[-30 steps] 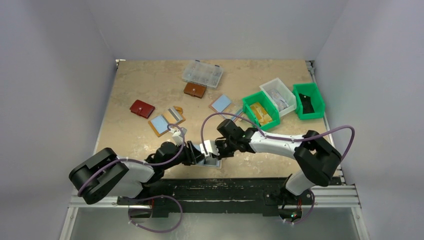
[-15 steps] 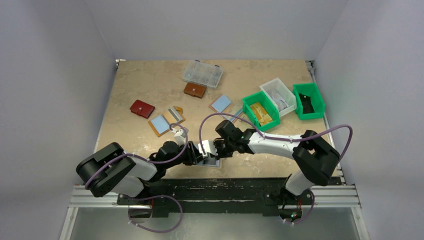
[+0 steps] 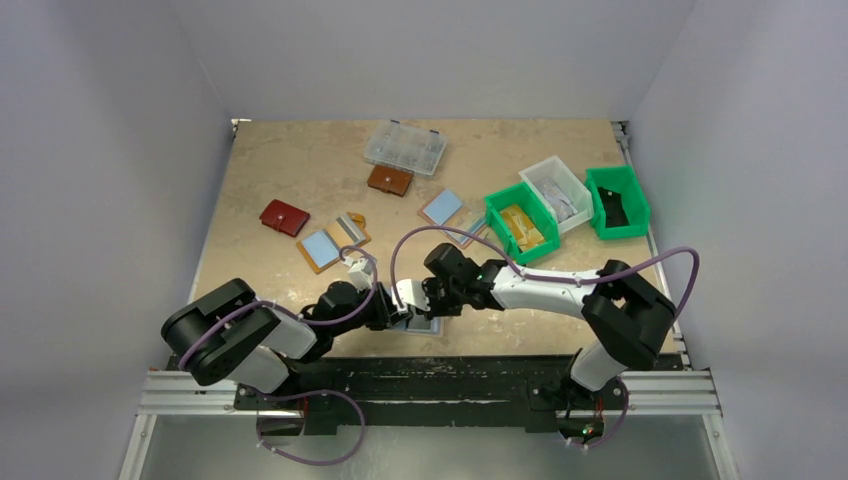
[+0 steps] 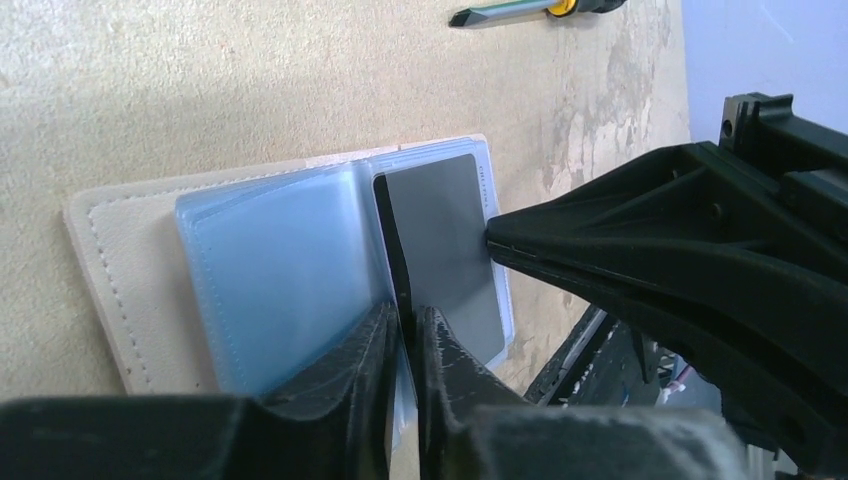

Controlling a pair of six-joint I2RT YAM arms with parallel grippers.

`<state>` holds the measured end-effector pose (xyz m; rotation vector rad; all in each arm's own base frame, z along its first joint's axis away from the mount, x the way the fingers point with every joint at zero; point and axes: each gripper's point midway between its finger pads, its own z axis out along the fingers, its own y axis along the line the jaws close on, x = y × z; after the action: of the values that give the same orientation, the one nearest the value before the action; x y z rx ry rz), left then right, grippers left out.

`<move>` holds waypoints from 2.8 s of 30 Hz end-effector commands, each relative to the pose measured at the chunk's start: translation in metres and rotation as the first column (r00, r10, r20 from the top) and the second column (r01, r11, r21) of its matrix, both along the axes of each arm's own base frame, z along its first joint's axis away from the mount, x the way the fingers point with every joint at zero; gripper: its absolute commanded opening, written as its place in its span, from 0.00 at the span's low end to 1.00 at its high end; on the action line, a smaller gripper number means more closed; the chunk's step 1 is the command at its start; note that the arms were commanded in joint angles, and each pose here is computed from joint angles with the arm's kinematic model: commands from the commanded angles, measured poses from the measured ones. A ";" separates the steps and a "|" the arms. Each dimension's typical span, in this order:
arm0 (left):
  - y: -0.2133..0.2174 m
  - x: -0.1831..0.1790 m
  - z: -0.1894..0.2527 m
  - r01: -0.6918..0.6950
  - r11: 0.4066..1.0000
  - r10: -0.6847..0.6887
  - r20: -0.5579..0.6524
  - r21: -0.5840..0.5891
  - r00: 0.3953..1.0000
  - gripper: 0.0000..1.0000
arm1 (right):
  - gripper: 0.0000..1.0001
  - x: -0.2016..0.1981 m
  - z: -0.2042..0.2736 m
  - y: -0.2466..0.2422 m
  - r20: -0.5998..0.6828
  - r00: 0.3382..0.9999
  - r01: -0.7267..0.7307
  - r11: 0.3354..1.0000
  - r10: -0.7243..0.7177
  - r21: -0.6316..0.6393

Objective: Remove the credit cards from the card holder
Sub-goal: Remove the credit card from the card holder.

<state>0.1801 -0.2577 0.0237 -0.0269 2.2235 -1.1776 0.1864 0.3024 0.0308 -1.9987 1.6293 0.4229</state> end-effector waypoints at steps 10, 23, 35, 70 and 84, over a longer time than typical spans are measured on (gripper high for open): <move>0.002 0.001 0.006 -0.022 0.999 0.022 0.003 -0.023 1.000 0.00 | 0.01 0.009 0.004 0.023 0.020 0.999 0.038 0.998 -0.039 0.048; 0.031 0.000 0.003 -0.098 0.994 0.098 0.009 0.056 0.995 0.00 | 0.18 0.017 -0.003 0.015 0.031 0.997 0.073 0.997 -0.073 -0.003; 0.029 -0.002 0.021 -0.011 0.997 0.001 0.138 0.070 0.990 0.00 | 0.51 0.002 0.057 0.014 -0.233 0.972 0.039 0.979 0.010 0.201; 0.007 -0.016 0.067 0.116 0.985 -0.162 0.478 0.126 0.863 0.00 | 0.58 -0.004 0.030 -0.006 -0.478 0.877 0.026 0.986 0.056 0.164; 0.014 -0.015 0.069 0.088 0.987 -0.143 0.481 0.135 0.865 0.00 | 0.07 0.002 0.027 -0.008 -0.463 0.886 0.030 0.990 0.039 0.140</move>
<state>0.1556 -0.2464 0.0765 0.4424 1.9173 -1.0139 0.1780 0.2859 0.0493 -1.8565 1.8820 1.1106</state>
